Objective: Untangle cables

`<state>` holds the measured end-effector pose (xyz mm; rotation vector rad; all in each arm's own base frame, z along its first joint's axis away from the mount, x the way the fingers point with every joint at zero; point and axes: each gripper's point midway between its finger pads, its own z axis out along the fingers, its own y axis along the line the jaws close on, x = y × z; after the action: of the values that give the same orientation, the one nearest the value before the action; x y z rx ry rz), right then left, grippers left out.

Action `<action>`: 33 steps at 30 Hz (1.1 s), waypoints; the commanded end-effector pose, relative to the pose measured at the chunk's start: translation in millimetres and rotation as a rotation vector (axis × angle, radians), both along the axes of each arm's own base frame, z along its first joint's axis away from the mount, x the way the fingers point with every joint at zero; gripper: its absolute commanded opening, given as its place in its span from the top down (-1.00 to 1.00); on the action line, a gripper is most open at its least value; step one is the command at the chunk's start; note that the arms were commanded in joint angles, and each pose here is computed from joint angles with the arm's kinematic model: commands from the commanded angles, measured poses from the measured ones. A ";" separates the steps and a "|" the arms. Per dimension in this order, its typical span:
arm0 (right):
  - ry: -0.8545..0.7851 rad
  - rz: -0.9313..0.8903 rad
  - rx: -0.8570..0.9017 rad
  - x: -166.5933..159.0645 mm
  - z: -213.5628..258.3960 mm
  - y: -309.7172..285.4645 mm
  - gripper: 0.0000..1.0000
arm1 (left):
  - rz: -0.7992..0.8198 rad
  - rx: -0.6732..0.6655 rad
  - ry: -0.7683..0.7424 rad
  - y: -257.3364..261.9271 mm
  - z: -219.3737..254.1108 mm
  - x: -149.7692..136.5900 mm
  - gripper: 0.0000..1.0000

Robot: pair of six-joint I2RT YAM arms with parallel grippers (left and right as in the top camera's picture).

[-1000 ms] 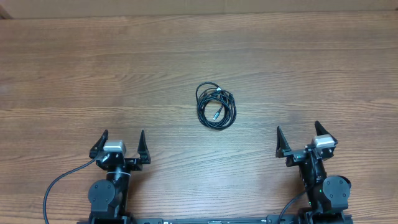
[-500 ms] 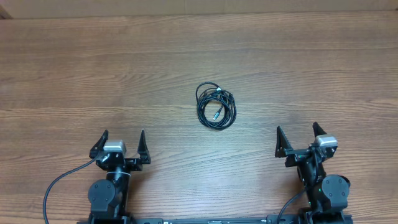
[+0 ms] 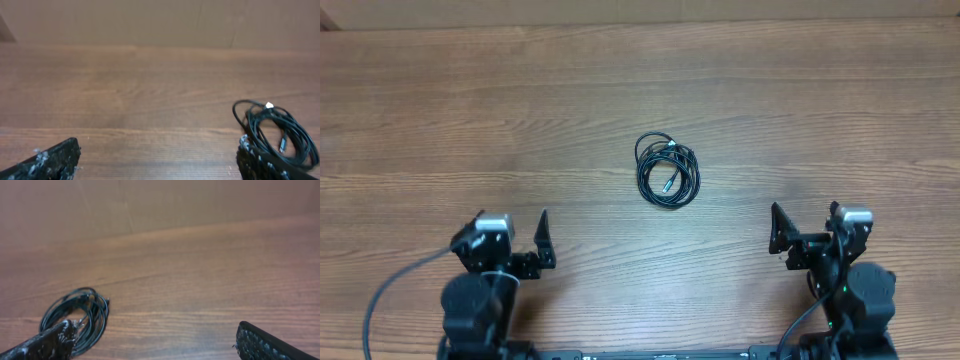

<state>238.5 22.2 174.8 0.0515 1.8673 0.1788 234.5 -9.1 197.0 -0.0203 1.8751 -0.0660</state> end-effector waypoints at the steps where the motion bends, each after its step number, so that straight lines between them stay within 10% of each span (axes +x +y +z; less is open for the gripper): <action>1: 0.027 -0.010 0.001 5.3 20.5 -0.8 -1.00 | -0.020 -0.024 0.050 -4.3 21.0 8.4 -0.99; 16: 0.469 0.059 0.005 34.8 28.2 15.4 -1.00 | -0.024 -0.018 0.607 -7.0 34.9 18.9 -0.99; 33: 0.498 0.113 0.036 47.1 27.7 27.1 -1.00 | -0.322 -0.122 0.424 -77.3 63.1 132.3 -0.99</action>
<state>281.8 46.0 187.9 0.0213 2.4036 0.2802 350.5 -63.4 252.4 0.1007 2.2828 -0.3672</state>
